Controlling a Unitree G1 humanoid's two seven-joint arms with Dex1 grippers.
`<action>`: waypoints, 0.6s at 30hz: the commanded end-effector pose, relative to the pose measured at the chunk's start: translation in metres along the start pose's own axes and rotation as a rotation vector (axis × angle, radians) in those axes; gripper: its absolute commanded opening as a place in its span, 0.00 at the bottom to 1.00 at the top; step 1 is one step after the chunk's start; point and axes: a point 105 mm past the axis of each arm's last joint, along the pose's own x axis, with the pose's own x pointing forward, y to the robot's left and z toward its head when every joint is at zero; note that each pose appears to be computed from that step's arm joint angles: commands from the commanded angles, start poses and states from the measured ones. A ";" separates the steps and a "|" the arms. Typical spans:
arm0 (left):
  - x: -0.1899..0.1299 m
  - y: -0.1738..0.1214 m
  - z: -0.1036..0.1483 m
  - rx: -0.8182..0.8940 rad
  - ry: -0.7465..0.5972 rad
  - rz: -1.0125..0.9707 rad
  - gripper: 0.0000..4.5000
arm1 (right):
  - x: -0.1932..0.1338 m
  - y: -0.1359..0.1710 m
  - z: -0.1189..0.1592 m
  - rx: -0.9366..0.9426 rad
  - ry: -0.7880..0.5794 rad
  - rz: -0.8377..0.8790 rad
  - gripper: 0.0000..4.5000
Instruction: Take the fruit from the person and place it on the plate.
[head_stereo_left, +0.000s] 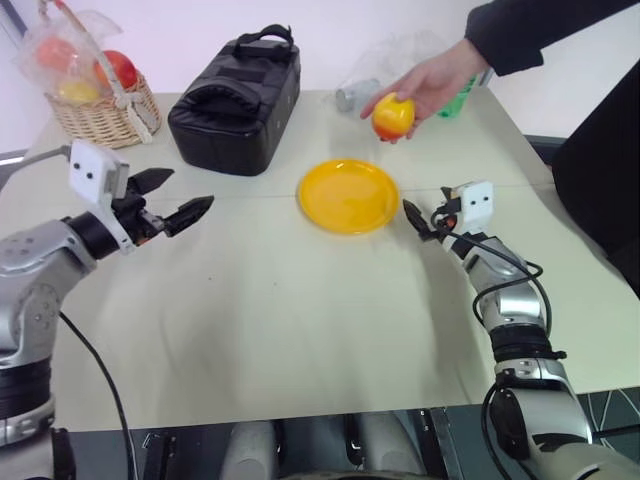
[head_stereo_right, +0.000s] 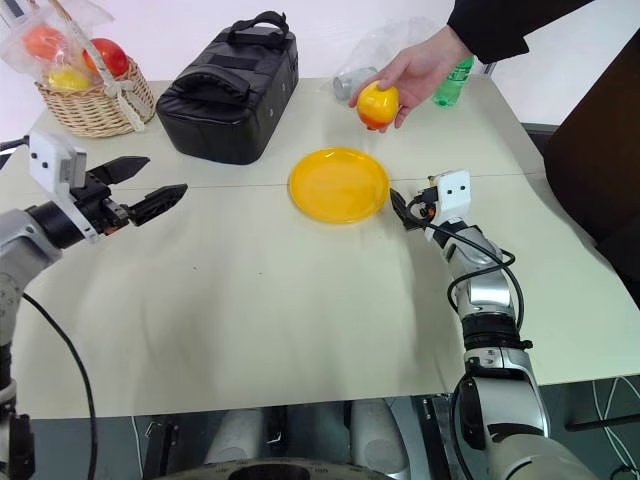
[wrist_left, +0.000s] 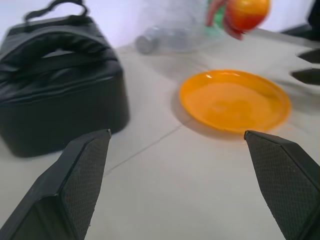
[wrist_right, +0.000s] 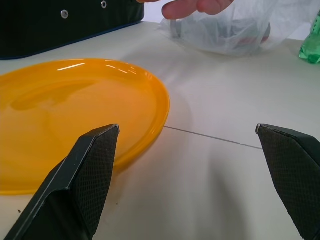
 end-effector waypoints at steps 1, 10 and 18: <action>0.000 -0.013 0.011 0.008 0.004 -0.098 1.00 | 0.004 -0.001 0.019 -0.027 -0.058 -0.004 1.00; 0.014 -0.041 0.010 -0.021 0.064 -0.301 1.00 | 0.035 0.038 0.089 -0.145 -0.099 0.090 1.00; 0.017 -0.042 0.010 -0.015 0.053 -0.281 1.00 | 0.051 0.042 0.108 -0.125 -0.128 0.095 1.00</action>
